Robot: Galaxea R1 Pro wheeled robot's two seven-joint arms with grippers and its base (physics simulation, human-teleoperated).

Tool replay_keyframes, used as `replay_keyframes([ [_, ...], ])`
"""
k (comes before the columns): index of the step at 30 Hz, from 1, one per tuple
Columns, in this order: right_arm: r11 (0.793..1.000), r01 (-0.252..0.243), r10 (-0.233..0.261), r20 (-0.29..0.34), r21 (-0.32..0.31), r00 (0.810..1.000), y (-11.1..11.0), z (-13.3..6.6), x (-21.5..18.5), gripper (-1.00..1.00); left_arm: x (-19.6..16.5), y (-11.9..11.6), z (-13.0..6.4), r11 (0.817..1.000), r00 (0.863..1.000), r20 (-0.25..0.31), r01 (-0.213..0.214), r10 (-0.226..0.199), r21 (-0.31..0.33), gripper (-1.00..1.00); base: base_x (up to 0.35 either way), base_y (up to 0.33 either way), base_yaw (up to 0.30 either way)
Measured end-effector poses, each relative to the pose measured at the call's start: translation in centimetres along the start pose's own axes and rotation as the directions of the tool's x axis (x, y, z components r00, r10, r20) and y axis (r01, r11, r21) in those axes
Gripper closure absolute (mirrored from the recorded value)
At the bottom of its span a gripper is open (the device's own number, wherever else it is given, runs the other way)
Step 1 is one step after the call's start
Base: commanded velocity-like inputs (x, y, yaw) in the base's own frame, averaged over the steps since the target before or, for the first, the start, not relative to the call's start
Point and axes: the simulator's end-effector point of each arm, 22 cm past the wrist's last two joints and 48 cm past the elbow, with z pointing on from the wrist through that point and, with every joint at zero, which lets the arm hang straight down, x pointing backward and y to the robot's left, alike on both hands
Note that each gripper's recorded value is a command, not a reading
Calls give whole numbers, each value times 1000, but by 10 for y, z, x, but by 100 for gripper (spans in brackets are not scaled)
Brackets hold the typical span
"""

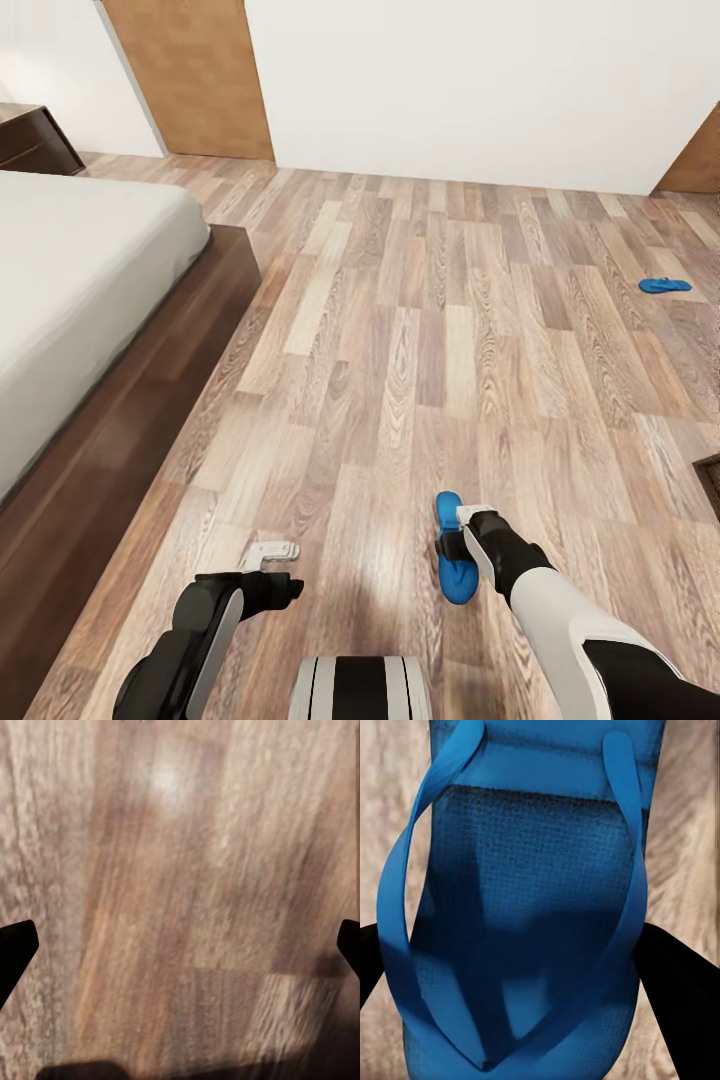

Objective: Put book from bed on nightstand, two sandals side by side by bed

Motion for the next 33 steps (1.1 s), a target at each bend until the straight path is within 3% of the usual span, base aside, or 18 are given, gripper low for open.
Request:
replay_keyframes([
  [14, 1000, 0, 0, 22, 0, 1000, 0, -10, -9, 100, -7, -1, -7, 1000, 1000, 27, -3, 3, 0, -100, 0, 0, -80],
  [33, 1000, 2, -3, 48, 5, 999, -1, -22, -18, 100, -16, -3, -16, 1000, 998, 60, -6, 7, -1, -100, 0, 0, -172],
])
